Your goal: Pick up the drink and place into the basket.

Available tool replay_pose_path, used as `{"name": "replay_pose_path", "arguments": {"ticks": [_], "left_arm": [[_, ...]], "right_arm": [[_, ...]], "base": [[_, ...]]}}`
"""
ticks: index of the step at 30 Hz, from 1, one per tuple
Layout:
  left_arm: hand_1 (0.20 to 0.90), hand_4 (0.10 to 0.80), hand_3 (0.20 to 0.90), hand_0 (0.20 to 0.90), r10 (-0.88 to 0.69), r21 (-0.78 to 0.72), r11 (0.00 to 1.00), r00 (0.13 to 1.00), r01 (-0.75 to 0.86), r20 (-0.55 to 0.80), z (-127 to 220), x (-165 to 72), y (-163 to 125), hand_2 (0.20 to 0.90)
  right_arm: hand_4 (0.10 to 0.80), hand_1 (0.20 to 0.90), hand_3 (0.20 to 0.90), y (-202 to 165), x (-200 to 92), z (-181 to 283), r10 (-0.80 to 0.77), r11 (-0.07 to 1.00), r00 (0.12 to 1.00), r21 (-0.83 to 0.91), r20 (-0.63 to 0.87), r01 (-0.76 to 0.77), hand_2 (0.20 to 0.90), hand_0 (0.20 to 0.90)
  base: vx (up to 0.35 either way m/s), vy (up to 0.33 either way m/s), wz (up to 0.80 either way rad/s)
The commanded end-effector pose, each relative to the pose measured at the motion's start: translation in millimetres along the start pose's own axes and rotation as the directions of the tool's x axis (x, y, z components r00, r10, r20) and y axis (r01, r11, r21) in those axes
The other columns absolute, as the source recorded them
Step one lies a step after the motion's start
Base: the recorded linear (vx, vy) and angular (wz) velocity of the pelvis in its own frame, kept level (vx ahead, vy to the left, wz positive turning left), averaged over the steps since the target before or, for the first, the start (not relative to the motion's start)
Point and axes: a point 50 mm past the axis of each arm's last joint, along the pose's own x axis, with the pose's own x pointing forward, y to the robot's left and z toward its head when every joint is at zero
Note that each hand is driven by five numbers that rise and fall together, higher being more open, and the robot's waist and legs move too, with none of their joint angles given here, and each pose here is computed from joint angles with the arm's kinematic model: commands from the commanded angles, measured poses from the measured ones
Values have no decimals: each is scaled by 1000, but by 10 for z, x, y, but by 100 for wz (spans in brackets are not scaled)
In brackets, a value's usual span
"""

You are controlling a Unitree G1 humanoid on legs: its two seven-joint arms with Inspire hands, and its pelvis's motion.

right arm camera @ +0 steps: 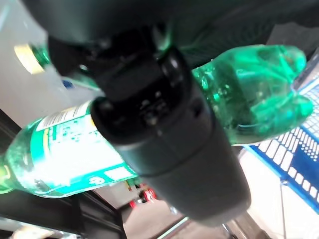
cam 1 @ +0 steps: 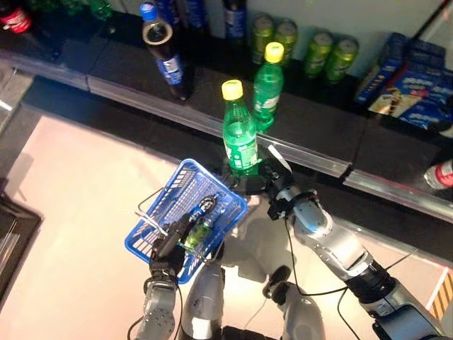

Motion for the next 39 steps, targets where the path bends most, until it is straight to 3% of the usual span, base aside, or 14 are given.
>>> {"name": "replay_pose_path", "arguments": {"ticks": [1,10,21,31,39], "left_arm": [[300,100,200,300,-590,236,806,771,543,241,775,-197,-894,300],[300,100,200,300,-791,213,611,596,762,135,750,-386,-1348,300],[300,100,200,300,-969,134,227,237,965,-65,582,-704,-1867,300],[300,100,200,300,-984,66,73,83,995,-159,499,-809,-1965,300],[300,100,200,300,-977,44,-100,-89,994,-196,510,-939,-2044,300]], "right_arm": [[100,300,200,289,-3,920,88,990,905,62,416,-125,300,300],[100,300,200,431,84,798,52,989,938,113,343,-96,300,300],[100,300,200,780,255,511,68,981,977,163,202,-102,300,300],[100,300,200,904,382,372,51,989,991,133,126,-68,300,300],[100,300,200,1008,466,-135,24,987,994,161,-110,-6,300,300]], "base": [[3,-17,26],[-1,-37,24],[15,-42,20],[53,-15,14],[28,-9,2]]}}
